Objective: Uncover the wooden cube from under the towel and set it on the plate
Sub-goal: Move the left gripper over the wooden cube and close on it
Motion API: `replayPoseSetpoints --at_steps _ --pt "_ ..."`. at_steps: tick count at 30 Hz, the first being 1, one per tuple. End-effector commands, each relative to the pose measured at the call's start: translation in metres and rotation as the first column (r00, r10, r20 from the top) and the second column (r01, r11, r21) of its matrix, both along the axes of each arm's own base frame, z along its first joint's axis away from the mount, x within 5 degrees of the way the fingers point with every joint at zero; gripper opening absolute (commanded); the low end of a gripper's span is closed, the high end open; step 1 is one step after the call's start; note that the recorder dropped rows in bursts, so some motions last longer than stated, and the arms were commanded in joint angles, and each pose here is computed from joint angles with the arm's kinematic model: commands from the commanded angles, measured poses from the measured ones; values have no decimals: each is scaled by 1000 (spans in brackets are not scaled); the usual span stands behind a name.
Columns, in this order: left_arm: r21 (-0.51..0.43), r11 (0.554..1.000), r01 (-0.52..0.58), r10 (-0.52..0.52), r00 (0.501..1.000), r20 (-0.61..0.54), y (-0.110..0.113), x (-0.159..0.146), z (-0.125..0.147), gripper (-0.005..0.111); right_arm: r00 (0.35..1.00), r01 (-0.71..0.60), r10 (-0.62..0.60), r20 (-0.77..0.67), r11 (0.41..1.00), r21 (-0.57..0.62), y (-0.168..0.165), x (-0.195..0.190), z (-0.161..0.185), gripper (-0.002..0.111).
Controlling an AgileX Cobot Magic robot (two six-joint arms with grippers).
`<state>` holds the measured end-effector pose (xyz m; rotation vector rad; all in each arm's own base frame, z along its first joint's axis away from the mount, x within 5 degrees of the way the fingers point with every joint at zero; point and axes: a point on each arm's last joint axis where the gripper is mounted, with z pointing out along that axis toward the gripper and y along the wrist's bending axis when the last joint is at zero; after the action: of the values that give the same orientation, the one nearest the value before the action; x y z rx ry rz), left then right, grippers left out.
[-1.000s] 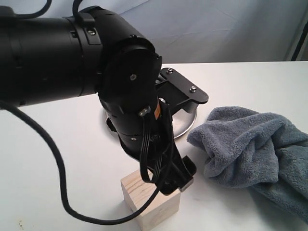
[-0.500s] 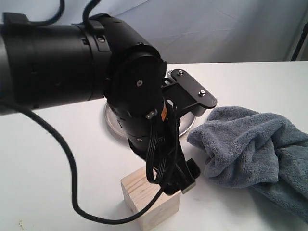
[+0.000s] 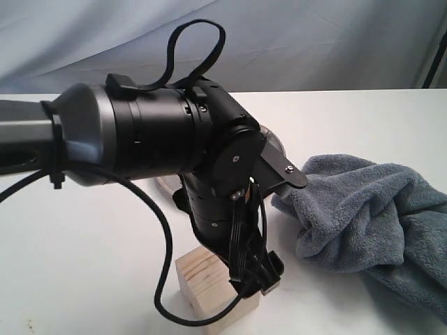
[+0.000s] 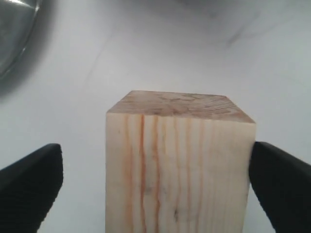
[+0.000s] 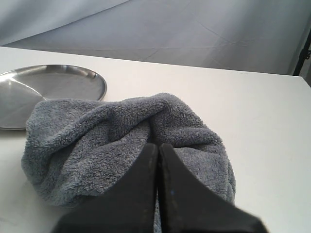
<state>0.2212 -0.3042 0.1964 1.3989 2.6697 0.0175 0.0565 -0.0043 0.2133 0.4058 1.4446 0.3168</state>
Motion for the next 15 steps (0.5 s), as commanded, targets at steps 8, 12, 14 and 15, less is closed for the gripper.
replayPoseSetpoints --at_steps 8,12,14,15 --pt "-23 999 -27 23 985 -170 16 9 -1 98 1000 -5 5 -6 1000 9 0 0 -2 3" --pt "-48 999 -15 7 988 -154 14 10 -1 98 1000 -5 5 -6 1000 9 0 0 -2 3" --pt "-61 998 7 -17 987 -162 13 9 -1 98 1000 -5 5 -6 1000 9 0 0 -2 3" --pt "-69 997 17 -29 985 -171 12 8 -1 98 1000 -5 5 -6 1000 9 0 0 -2 3"
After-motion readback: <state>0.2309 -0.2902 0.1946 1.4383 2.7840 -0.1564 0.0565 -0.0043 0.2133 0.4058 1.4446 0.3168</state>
